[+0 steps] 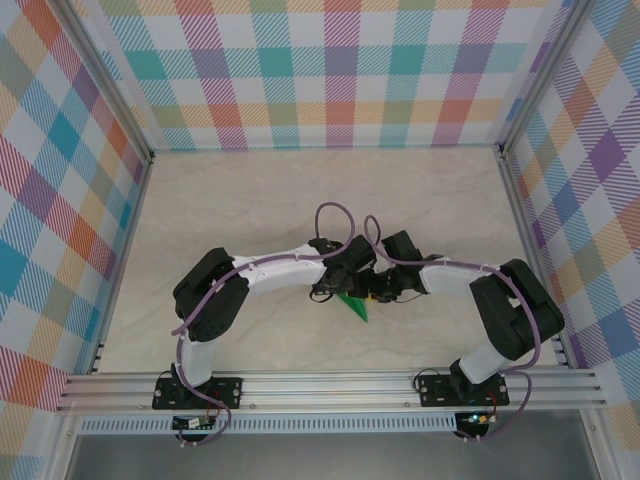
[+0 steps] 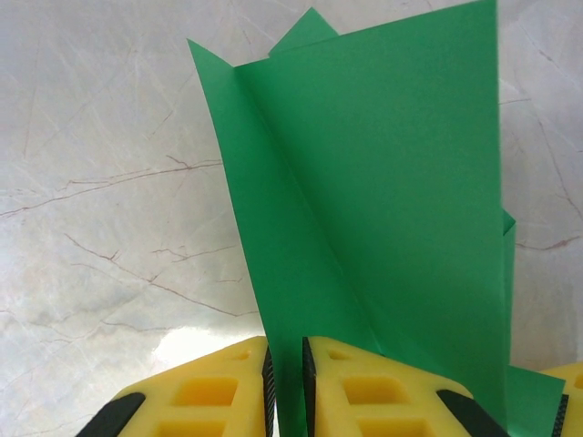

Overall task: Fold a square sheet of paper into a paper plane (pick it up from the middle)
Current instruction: Move a paper plane to the center of the table.

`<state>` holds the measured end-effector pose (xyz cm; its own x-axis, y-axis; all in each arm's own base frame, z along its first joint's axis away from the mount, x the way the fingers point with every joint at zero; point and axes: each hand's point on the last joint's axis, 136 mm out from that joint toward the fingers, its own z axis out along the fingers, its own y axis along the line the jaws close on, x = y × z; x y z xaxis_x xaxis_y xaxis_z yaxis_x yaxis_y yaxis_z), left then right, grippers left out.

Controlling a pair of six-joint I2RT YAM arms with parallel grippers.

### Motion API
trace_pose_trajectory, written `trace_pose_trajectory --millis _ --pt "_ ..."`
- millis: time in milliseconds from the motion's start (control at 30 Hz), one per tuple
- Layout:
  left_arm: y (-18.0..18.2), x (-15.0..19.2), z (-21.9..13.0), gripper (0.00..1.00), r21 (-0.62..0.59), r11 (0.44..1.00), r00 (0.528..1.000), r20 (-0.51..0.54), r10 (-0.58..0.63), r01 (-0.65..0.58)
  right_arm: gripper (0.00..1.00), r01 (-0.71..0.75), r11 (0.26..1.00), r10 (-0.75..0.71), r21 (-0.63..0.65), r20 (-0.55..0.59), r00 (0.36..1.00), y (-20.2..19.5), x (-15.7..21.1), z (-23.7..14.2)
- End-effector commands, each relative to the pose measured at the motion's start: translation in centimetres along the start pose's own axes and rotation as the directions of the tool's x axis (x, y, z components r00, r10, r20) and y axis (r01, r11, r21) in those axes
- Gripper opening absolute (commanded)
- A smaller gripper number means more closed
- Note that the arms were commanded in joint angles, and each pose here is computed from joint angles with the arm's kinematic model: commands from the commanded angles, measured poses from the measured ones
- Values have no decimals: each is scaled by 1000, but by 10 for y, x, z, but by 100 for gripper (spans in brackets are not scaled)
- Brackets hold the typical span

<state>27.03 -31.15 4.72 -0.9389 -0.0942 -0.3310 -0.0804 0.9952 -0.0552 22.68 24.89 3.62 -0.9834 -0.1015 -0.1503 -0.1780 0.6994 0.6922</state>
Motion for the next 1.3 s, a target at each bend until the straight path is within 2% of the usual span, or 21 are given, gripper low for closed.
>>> trace_pose_trajectory --millis 0,333,600,933,1067,1267 --pt "0 -12 -11 18 28 999 999 32 -33 32 55 89 996 -88 -26 20 996 16 -2 -2" --pt "0 -16 -20 18 88 994 995 67 -68 62 59 110 993 -108 -48 31 994 20 1 -6" --pt "2 -21 -14 23 186 972 989 17 -150 144 61 122 992 -121 -36 31 992 17 3 -6" --pt "6 -20 -7 21 177 972 988 -12 -154 154 52 115 992 -116 53 27 993 2 -2 -2" --pt "6 -19 -5 21 171 974 989 -16 -150 151 50 133 983 -136 124 14 991 -7 -1 -3" --pt "7 -18 -3 21 162 975 988 -21 -150 152 40 176 971 -180 159 10 984 -4 -2 -1"
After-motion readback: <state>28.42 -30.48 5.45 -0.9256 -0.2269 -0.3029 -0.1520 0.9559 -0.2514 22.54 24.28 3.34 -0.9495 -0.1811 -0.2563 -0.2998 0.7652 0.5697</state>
